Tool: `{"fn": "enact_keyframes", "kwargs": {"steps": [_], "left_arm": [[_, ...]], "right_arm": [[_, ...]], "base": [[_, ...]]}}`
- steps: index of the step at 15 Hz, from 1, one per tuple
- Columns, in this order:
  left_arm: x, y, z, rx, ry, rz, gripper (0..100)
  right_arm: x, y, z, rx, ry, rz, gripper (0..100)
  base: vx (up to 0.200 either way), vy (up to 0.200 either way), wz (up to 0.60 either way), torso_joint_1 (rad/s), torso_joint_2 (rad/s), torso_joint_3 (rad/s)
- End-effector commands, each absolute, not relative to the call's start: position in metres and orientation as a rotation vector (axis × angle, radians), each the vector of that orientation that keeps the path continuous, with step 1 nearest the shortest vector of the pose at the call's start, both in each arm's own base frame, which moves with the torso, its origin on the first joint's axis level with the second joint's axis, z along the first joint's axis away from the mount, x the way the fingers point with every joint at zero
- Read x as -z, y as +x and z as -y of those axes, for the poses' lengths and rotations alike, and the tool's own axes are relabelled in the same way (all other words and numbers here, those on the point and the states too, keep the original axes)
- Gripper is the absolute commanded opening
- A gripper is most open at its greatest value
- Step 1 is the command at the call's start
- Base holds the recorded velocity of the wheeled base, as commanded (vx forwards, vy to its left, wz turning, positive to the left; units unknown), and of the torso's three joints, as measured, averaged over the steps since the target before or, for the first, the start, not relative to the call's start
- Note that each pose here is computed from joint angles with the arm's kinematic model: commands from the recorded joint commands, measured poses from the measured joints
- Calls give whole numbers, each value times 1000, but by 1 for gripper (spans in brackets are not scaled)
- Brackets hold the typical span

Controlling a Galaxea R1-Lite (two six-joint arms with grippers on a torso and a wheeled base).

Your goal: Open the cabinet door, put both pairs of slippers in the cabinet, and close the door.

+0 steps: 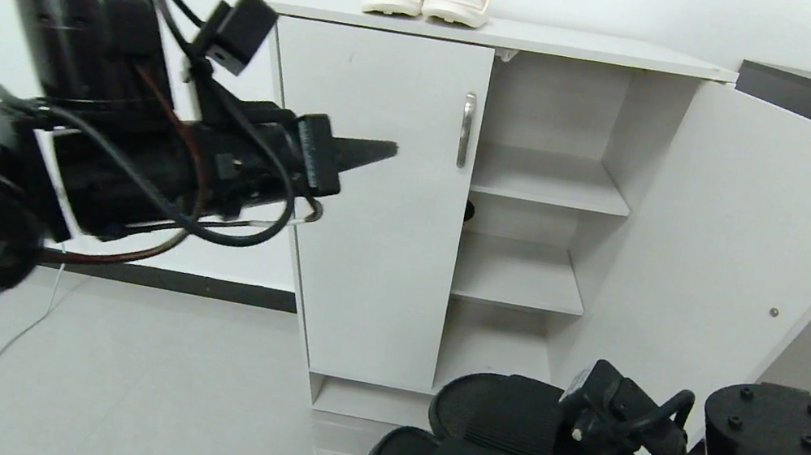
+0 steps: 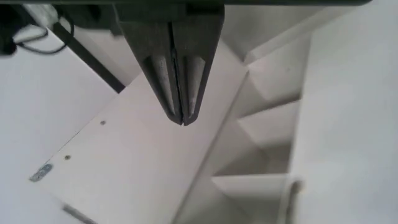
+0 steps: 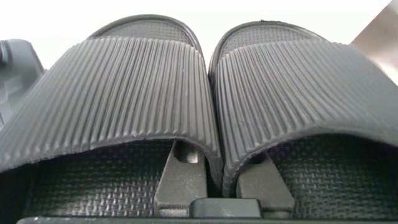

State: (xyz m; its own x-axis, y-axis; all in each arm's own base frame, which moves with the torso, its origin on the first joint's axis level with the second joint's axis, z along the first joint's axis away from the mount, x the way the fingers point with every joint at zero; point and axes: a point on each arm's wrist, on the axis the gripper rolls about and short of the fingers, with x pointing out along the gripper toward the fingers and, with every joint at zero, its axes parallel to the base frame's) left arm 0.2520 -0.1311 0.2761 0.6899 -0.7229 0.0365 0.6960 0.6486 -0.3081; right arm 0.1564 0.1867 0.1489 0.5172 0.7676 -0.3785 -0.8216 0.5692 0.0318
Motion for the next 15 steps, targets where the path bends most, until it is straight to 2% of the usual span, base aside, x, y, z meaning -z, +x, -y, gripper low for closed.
{"fn": "enact_keyframes", "kwargs": {"steps": [1,2,4,7,8,9,11,13,15], "left_arm": [[-298,155,53,561,-309,-34,0],[-293,116,33,439,-301,-41,0],[-276,62,13,290,-261,-15,0],[-230,8,-2,-1,-186,-29,0],[-219,-5,-7,-141,-190,13,0],[-211,-10,-9,-220,-191,27,0],[-186,-16,-10,-373,-175,17,0],[-155,-20,-8,-460,-68,-35,0],[-127,-25,-7,-489,-39,-50,0]], "right_arm": [[-147,164,-187,-925,-143,-385,0],[-148,175,-189,-870,-119,-393,0],[-145,185,-197,-797,-115,-400,0],[-142,189,-203,-742,-128,-399,0],[-143,189,-203,-740,-127,-396,0],[-143,189,-203,-739,-125,-395,0],[-143,189,-203,-738,-122,-396,0],[-145,188,-203,-740,-120,-391,0],[-145,188,-203,-721,-125,-387,0]], "base": [[0,0,0,0,0,0],[0,0,0,0,0,0],[0,0,0,0,0,0],[0,0,0,0,0,0],[0,0,0,0,0,0],[0,0,0,0,0,0],[0,0,0,0,0,0],[0,0,0,0,0,0],[0,0,0,0,0,0]]}}
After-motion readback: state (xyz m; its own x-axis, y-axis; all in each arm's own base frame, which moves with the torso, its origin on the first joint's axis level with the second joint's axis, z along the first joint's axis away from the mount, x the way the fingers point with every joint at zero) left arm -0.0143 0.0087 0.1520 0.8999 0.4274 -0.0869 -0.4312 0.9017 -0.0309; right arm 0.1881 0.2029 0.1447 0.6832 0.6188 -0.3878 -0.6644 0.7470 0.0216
